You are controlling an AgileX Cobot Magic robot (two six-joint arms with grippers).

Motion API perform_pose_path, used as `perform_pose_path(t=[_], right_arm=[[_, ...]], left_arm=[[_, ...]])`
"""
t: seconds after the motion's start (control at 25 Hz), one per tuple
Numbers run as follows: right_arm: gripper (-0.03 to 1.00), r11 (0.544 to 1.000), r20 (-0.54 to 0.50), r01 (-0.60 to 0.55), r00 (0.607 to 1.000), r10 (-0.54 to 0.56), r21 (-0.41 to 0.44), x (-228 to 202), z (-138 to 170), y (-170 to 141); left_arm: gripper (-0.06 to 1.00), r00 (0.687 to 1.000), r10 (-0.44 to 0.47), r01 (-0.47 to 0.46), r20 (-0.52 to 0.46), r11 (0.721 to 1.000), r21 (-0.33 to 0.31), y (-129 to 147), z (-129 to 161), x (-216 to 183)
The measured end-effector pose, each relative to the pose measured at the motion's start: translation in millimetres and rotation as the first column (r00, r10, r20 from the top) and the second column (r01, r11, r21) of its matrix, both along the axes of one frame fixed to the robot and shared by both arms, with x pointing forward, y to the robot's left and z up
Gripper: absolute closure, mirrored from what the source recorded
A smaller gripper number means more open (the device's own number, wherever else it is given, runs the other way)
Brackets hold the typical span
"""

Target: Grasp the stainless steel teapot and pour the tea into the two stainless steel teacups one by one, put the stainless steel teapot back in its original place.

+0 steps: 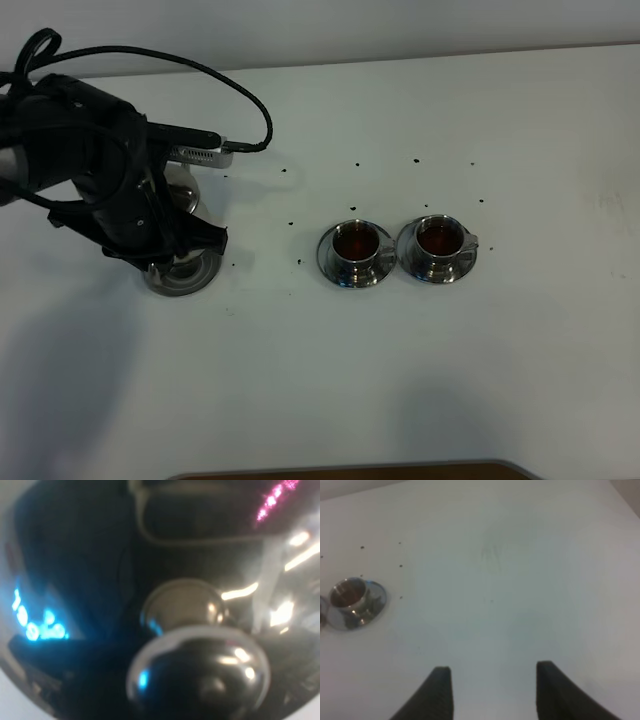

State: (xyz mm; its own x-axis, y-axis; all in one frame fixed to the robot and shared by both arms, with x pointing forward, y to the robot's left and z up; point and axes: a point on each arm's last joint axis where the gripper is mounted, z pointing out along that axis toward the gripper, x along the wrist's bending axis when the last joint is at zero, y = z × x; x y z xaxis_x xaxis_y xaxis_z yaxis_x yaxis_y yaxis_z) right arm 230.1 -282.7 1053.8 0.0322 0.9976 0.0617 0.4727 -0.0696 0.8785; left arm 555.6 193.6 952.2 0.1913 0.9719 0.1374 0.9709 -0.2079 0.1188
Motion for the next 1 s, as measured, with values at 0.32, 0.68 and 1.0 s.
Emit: perform_pose_path(t=[0.32,0.68,1.0], right_arm=[[0.57,1.0,0.0,0.0,1.0,0.0,0.0,0.0,0.0,0.0],[0.57,1.0,0.0,0.0,1.0,0.0,0.0,0.0,0.0,0.0],[0.57,1.0,0.0,0.0,1.0,0.0,0.0,0.0,0.0,0.0]], left_arm=[[0.7,0.997,0.031,-0.032,0.067,0.999,0.013,8.8,3.3,-12.5],[0.7,0.995,0.03,-0.028,0.091,0.999,-0.023,4.8,-3.2,-8.4],[0.7,0.999,0.016,-0.015,0.034,0.999,-0.037,0.9,-19.8,-7.2]])
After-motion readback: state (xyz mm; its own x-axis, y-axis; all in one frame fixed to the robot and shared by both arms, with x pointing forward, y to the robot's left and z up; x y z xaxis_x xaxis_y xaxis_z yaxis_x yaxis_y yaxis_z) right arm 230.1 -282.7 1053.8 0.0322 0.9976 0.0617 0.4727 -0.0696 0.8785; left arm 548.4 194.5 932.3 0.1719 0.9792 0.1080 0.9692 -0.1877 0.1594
